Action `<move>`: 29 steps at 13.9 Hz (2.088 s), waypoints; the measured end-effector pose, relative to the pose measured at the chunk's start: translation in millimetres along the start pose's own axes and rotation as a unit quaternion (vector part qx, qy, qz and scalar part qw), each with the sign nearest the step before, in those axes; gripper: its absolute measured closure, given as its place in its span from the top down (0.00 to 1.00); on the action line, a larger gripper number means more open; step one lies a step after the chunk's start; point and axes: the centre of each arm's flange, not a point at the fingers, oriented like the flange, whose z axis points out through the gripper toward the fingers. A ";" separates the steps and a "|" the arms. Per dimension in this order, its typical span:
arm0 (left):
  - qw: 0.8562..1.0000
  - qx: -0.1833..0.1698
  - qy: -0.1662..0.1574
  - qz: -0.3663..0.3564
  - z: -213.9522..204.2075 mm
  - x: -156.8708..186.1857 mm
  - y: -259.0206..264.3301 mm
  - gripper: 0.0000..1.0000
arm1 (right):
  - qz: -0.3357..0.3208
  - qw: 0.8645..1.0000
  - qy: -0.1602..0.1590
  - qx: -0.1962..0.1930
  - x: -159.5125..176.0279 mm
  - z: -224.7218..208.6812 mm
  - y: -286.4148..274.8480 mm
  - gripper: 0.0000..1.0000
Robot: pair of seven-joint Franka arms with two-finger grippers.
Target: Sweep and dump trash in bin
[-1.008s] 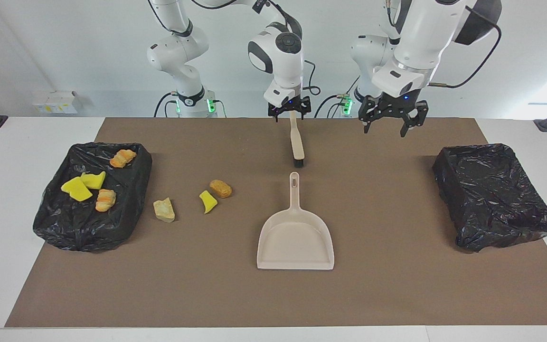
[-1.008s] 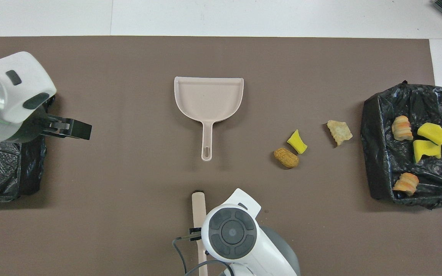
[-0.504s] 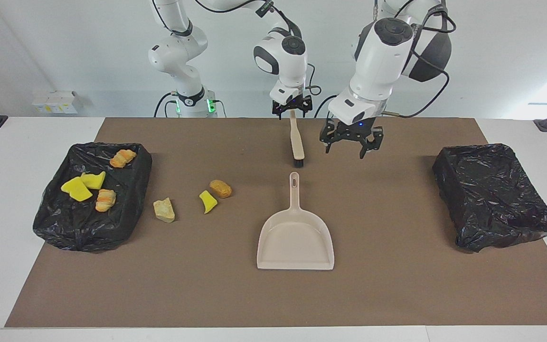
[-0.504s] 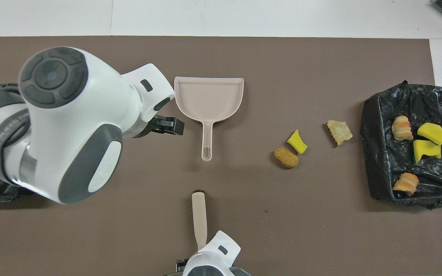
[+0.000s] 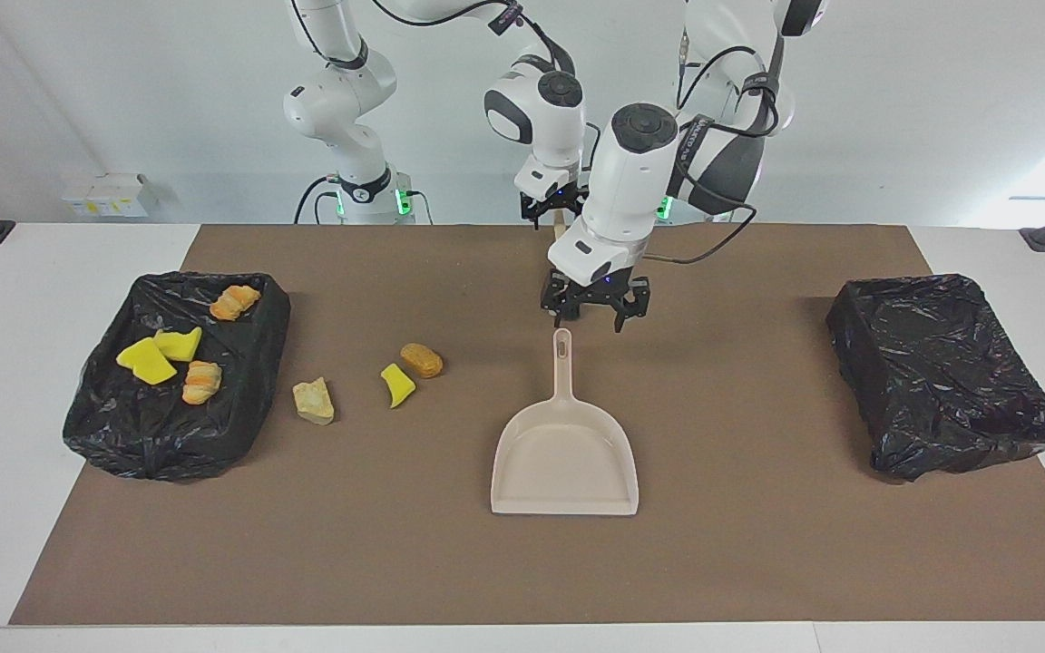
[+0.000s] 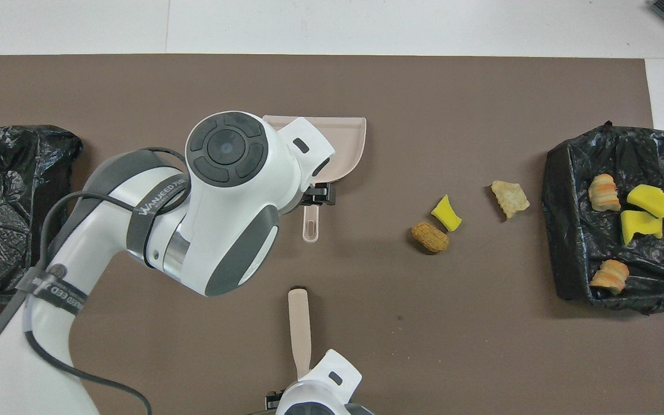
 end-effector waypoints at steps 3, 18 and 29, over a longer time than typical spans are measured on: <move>1.000 -0.003 0.005 -0.025 21.1 -6.1 4.2 1.00 | 0.003 1.000 -0.002 0.003 0.6 7.2 -1.9 0.63; 0.999 -0.013 0.029 0.005 101.0 -9.0 -0.7 1.00 | 0.066 0.996 -0.041 -0.033 17.1 -24.9 39.2 0.25; 0.999 -0.012 0.030 0.008 108.8 -6.7 -2.9 0.67 | 0.085 0.995 -0.043 -0.023 71.1 -85.3 129.2 0.25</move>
